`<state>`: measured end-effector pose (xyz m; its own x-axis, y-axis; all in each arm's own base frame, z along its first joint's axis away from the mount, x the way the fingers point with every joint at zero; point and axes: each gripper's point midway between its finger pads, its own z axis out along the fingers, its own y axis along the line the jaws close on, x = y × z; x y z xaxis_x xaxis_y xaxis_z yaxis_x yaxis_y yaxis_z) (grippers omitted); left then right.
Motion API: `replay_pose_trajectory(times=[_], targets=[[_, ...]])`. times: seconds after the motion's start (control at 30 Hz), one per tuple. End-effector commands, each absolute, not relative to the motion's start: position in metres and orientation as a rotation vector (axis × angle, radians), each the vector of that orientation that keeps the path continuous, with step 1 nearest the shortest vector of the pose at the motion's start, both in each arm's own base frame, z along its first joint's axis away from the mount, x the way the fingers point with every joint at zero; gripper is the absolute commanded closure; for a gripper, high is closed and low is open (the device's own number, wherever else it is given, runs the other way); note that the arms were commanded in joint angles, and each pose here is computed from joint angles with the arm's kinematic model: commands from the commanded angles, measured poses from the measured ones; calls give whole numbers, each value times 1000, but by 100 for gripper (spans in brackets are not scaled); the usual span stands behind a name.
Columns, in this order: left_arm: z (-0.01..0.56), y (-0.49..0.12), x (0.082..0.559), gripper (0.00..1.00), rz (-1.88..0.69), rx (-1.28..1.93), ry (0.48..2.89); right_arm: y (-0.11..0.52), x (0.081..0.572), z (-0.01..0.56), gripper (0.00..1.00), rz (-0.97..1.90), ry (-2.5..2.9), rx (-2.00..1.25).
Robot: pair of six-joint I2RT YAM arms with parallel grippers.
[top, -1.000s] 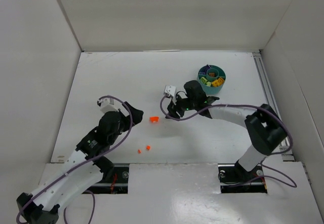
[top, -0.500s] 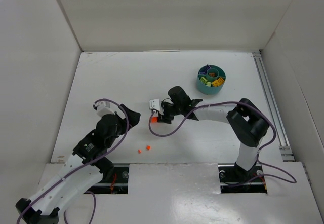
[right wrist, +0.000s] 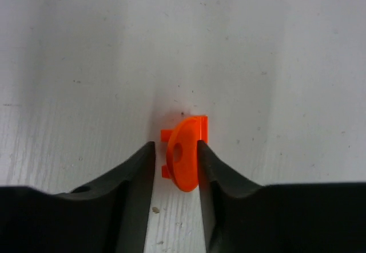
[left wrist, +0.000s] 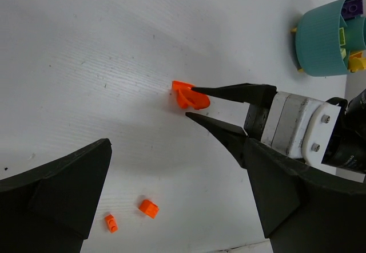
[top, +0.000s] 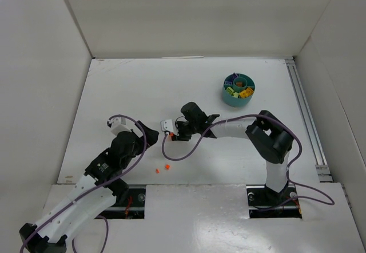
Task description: Sort the legos into containers by color
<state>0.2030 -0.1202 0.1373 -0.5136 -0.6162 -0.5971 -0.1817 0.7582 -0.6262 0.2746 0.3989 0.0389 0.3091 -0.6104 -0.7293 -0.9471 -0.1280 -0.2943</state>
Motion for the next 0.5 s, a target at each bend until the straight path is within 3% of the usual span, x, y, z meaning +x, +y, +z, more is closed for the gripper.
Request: replay_pose_trajectory(times=[0.0,0.13,0.33,0.47], targets=[[136,-119,203,0,-649,-623,2053,417,278,58,60,606,1305,-1824],[140,-119,203,0,-670,-633,2034,418,277,59,80,616,1300,-1825],[147,-119,203,0,-684,-632,2018,421,273,80,99,651,1281,-1790],[147,-119,203,0,-684,-632,2018,423,267,95,100,706,1297,-1747]])
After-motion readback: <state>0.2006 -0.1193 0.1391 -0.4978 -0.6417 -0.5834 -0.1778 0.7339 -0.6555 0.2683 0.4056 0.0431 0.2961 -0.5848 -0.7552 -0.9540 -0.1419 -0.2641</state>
